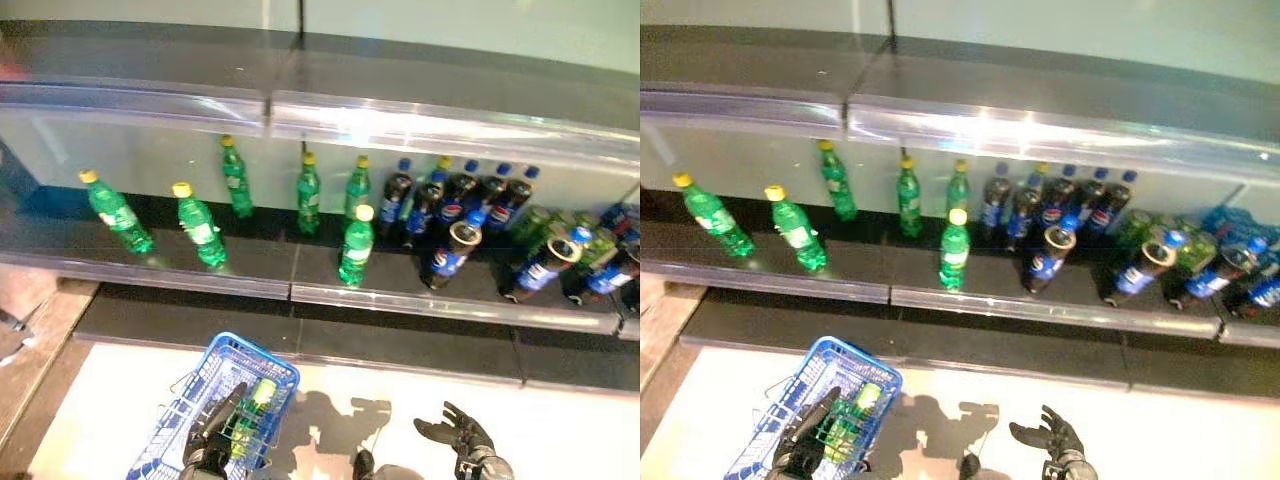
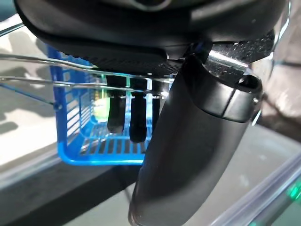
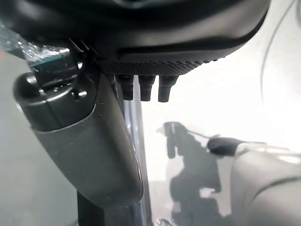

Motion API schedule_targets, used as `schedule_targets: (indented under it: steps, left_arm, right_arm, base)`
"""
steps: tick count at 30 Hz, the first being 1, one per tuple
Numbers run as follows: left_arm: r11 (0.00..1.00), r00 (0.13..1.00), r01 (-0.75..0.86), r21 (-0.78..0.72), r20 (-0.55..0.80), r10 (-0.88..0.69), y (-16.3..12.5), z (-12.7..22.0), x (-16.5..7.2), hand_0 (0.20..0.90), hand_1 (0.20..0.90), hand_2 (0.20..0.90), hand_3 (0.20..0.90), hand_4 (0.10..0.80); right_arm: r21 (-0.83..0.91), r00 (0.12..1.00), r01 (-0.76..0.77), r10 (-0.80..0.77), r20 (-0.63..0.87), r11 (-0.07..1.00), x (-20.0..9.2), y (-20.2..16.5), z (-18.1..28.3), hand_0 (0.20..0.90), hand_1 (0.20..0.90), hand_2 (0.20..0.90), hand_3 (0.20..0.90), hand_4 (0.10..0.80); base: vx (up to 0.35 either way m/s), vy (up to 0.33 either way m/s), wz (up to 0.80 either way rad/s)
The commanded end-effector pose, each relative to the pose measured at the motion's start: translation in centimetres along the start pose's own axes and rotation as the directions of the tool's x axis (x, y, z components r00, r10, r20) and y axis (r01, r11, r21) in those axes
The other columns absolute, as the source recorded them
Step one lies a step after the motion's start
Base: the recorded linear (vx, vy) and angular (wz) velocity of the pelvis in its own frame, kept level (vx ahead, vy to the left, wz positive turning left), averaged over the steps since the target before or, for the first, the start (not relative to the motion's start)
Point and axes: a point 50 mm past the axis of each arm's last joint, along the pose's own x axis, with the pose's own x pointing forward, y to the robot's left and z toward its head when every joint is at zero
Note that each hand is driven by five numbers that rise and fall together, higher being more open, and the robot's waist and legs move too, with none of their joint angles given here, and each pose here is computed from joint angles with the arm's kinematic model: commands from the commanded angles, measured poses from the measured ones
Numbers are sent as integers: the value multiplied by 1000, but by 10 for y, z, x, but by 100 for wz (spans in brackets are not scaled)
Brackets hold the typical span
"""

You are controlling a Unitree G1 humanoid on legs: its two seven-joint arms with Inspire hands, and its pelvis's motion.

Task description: Pick up the drink and place into the basket.

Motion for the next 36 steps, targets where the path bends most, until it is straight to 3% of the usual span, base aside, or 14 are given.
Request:
schedule_targets:
  steps: [1, 6, 11, 27, 36]
  left_arm:
    - [968, 924, 248, 26, 293, -244, -34, 60, 5, 300, 300, 300, 200, 100]
    - [985, 946, 173, 10, 276, -169, -3, 56, 0, 300, 300, 300, 200, 100]
    - [993, 959, 114, -27, 262, -104, 1, 48, 0, 300, 300, 300, 200, 100]
    - [993, 945, 116, -29, 310, -101, -6, 69, 8, 300, 300, 300, 200, 100]
    - [985, 945, 164, 44, 280, -170, -31, 74, 15, 300, 300, 300, 200, 100]
  right_arm:
    - [-33, 994, 84, -82, 76, 996, 3, -27, 23, 900, 900, 900, 900, 800]
    - [-56, 996, 77, -73, 59, 995, 1, -28, 17, 900, 900, 900, 900, 800]
    - [-107, 995, 77, -71, 67, 991, 1, -30, 18, 900, 900, 900, 900, 800]
    - [-121, 996, 9, 2, 94, 993, -7, -25, 4, 900, 900, 900, 900, 800]
    - [-120, 995, 1, 11, 100, 993, 2, -16, 20, 900, 900, 900, 900, 800]
  base:
    - [117, -214, -84]
    - [172, -122, -87]
    - [239, 1, -106]
    - [243, 15, -67]
    - [354, -391, -23]
